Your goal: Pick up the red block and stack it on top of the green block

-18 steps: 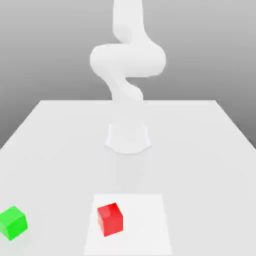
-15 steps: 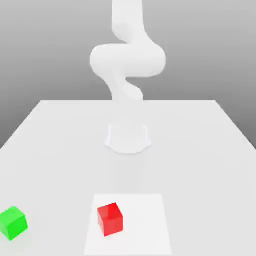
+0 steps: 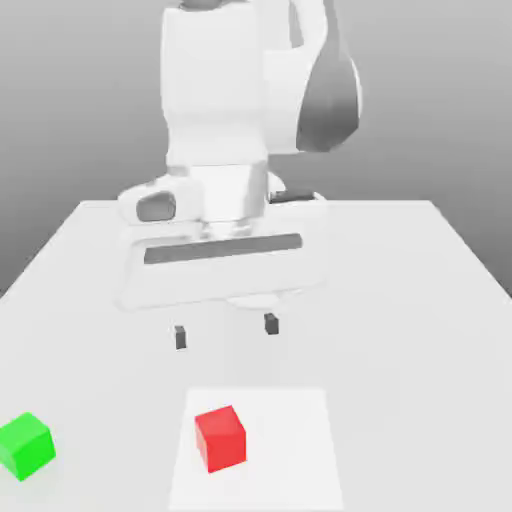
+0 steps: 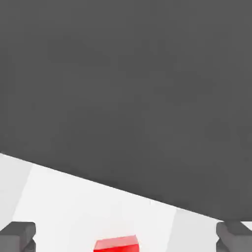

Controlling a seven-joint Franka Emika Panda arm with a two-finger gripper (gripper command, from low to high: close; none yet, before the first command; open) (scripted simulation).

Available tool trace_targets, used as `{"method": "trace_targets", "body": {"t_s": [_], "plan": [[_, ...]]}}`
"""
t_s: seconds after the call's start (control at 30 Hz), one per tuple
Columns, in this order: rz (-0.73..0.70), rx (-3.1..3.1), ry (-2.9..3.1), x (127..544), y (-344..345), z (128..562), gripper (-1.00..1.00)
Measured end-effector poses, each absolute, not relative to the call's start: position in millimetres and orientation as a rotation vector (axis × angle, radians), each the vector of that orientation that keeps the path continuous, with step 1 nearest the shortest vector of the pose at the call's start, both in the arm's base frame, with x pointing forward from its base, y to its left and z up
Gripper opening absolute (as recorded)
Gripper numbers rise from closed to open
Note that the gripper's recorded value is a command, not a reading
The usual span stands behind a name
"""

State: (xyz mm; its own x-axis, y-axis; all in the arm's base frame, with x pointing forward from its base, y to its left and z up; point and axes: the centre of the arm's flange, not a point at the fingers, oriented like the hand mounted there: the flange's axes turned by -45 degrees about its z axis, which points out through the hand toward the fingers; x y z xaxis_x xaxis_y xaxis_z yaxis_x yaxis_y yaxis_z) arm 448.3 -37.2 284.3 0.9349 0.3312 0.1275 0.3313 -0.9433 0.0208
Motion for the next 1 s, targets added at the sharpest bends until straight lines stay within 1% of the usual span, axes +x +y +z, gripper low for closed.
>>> {"method": "trace_targets", "body": {"t_s": [0.1,0.13,0.3,0.33,0.57,0.73,0.77,0.9,1.0], "plan": [[-0.05,-3.083,-0.606,427.8,-43.5,227.5,0.0],[-0.025,-3.081,-0.622,424.6,-43.9,213.2,0.0],[-0.001,-3.078,-0.636,421.2,-44.6,154.8,0.0],[0.0,-3.077,-0.636,420.5,-44.5,147.4,-1.0],[0.002,-3.076,-0.636,420.4,-44.5,147.5,-1.0],[0.0,-3.077,-0.637,420.9,-44.4,196.0,-1.0],[0.002,-3.083,-0.597,422.7,-52.9,203.8,-1.0],[0.011,-3.129,-0.212,435.4,-140.8,220.5,-1.0],[0.009,-3.135,0.09,432.4,-214.4,232.1,-1.0]]}}
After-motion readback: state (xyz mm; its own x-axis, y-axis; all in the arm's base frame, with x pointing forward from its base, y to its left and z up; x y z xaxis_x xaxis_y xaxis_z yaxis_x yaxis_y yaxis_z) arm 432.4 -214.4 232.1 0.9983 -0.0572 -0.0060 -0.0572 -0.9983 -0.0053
